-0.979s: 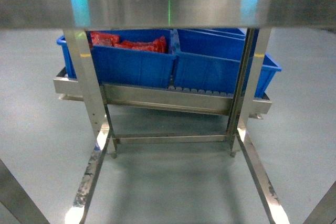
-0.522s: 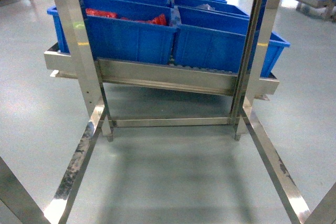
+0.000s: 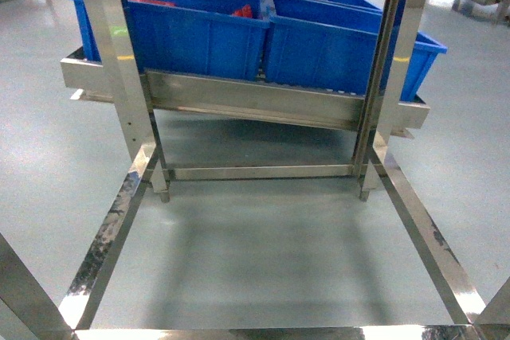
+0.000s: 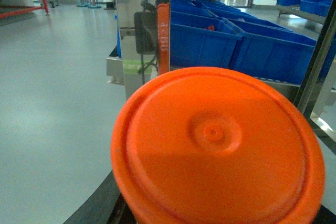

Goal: Pick capacitor and pack into box

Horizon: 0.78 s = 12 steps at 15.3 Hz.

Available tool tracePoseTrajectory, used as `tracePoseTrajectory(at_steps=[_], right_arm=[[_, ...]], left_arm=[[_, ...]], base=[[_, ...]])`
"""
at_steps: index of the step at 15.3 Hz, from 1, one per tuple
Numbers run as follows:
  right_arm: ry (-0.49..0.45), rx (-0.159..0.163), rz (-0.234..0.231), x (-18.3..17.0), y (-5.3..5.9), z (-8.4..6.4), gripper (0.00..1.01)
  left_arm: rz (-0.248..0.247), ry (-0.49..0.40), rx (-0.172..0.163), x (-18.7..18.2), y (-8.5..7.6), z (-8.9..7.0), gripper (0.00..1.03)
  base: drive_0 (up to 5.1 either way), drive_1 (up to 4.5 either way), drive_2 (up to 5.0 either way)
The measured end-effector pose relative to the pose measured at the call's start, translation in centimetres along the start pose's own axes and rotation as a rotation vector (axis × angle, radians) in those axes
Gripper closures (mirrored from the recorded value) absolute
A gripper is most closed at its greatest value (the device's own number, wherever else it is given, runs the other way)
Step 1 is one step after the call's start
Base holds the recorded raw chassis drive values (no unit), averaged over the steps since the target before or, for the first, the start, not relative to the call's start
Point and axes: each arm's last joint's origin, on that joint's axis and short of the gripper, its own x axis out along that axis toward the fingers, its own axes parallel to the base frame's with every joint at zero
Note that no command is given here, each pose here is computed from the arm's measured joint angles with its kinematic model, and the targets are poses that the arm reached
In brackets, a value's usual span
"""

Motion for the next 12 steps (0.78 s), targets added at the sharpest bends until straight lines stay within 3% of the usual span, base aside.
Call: tracePoseTrajectory(at_steps=[8, 12], right_arm=[[0.0, 0.0, -0.002, 0.0, 0.0, 0.0, 0.03], [0.0, 0.0, 0.0, 0.0, 0.0, 0.0, 0.03]], left_arm=[[-0.001, -0.001, 0.0, 0.0, 0.0, 0.01, 0.59], [0.0, 0.0, 0.0, 0.0, 0.0, 0.0, 0.59]], base=[[0.0, 0.0, 0.0], [-4.9, 2.59, 2.6]])
